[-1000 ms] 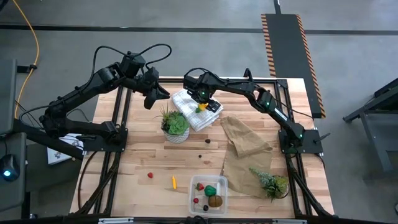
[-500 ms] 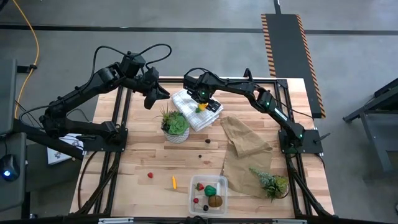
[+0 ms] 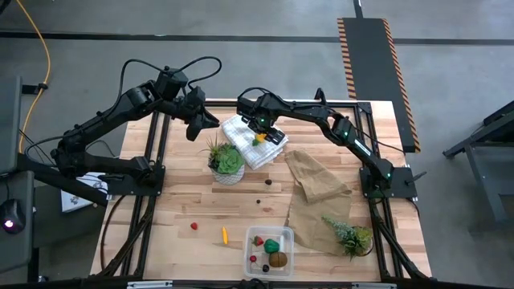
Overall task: Pick and placing Produce into tupperware
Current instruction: Put the yellow pineapple into the transparent bin
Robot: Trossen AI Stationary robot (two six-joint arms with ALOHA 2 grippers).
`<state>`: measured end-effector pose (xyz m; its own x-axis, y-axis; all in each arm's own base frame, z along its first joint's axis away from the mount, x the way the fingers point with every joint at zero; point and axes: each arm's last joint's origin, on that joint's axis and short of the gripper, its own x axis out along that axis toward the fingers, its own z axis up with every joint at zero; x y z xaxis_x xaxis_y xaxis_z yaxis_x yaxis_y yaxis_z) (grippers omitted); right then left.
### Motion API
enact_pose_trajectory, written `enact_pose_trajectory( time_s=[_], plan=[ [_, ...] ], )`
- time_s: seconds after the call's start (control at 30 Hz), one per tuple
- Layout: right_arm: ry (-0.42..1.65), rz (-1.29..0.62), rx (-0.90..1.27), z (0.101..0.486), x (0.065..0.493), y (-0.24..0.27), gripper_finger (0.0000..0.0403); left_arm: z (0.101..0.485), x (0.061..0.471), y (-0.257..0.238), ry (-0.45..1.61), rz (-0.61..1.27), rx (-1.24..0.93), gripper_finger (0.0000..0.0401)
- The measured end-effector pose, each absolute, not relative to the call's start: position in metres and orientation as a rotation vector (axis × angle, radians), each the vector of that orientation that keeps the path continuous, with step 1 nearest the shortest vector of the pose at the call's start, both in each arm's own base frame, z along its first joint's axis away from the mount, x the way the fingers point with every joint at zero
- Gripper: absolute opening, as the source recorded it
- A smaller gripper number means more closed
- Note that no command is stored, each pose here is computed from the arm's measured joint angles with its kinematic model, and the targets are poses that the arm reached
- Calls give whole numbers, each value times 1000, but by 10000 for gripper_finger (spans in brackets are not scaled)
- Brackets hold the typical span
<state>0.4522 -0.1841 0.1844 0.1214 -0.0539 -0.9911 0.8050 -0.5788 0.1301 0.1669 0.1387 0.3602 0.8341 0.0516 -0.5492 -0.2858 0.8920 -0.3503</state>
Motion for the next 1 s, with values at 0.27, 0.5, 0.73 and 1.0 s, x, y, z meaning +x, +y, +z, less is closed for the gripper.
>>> enact_pose_trajectory(
  time_s=[0.27, 0.5, 0.73, 1.0],
  plan=[
    [738, -1540, 1687, 184, 452, -184, 196, 360, 167, 139, 560, 185, -438, 76],
    [756, -1523, 1667, 184, 452, -184, 195, 360, 167, 139, 559, 185, -438, 76],
    [756, -1524, 1667, 184, 452, -184, 195, 360, 167, 139, 560, 185, -438, 76],
    [744, -1532, 1655, 184, 452, -185, 195, 360, 167, 139, 561, 190, -437, 76]
  ],
)
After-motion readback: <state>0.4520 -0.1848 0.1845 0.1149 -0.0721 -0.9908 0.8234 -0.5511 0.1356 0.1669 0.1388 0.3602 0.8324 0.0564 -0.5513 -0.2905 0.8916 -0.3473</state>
